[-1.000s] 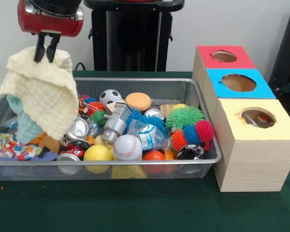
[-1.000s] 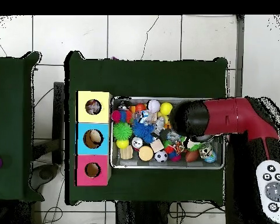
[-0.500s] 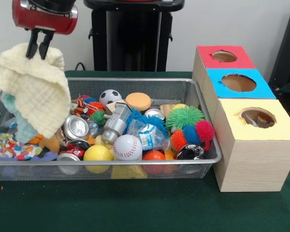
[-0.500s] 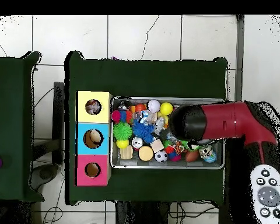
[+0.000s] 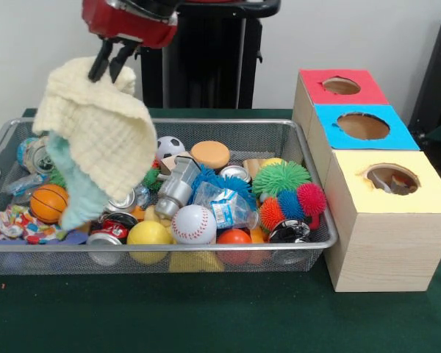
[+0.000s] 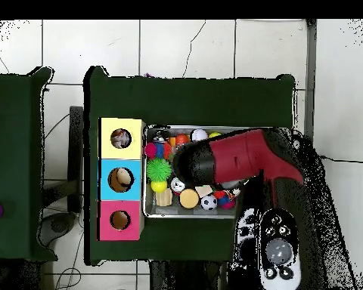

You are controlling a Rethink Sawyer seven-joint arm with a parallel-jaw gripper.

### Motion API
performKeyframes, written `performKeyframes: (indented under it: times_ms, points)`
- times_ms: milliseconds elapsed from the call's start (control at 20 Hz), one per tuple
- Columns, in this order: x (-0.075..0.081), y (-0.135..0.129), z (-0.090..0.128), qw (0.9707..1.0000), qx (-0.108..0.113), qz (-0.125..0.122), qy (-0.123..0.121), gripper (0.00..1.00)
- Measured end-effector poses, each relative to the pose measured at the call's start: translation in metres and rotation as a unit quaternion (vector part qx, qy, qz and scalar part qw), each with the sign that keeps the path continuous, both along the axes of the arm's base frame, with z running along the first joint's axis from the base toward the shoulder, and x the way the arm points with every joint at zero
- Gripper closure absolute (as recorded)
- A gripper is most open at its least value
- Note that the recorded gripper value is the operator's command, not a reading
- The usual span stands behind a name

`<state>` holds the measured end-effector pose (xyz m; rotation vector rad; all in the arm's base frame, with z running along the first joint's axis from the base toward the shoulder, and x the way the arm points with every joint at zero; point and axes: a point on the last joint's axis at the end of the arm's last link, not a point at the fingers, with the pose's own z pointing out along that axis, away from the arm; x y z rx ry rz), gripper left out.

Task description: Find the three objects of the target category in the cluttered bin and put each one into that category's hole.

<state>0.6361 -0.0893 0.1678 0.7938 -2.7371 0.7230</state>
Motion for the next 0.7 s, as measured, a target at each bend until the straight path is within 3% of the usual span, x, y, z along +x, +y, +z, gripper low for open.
performKeyframes:
  times_ms: [400, 700]
  points:
    - [-0.006, 0.031, 0.005, 0.9995, -0.022, 0.024, 0.005, 1.00]
    - [-0.012, 0.023, 0.005, 0.9996, -0.026, 0.010, 0.010, 1.00]
